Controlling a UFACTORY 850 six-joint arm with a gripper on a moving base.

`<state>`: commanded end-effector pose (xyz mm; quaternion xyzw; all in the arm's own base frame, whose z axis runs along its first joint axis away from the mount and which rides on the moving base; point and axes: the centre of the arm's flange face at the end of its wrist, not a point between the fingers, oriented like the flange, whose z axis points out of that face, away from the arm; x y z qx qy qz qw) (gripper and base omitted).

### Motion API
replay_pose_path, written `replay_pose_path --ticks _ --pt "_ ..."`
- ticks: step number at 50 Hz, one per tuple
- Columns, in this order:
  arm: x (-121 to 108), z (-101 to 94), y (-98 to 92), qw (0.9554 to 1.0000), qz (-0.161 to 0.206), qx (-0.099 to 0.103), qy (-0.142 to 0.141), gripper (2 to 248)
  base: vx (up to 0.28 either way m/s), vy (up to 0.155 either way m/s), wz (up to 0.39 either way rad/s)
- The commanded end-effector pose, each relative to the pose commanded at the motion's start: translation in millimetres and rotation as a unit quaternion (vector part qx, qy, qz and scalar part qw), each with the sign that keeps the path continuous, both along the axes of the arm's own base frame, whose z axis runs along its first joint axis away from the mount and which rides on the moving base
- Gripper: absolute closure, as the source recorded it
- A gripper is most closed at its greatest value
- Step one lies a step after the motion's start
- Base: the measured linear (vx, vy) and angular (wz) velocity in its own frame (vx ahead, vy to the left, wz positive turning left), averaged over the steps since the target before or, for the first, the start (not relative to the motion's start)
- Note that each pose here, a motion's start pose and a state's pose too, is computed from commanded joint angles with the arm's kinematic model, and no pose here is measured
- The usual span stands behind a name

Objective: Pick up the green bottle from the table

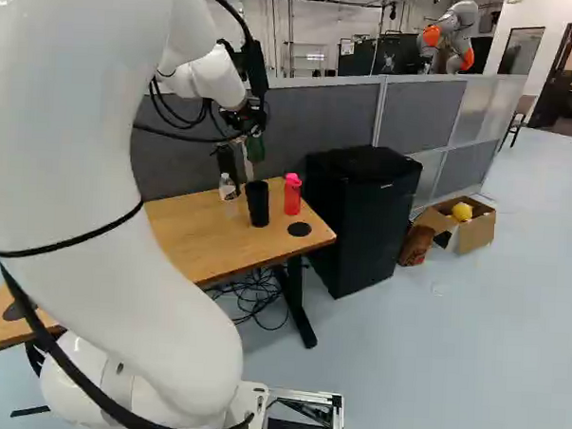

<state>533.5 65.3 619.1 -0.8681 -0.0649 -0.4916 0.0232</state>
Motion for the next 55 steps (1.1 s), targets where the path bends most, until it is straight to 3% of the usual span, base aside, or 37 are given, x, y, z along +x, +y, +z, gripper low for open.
replay_pose_path --ticks 55 --pt "-115.8 -4.4 -4.3 0.9999 0.012 0.001 -0.008 129 0.000 0.000 0.000"
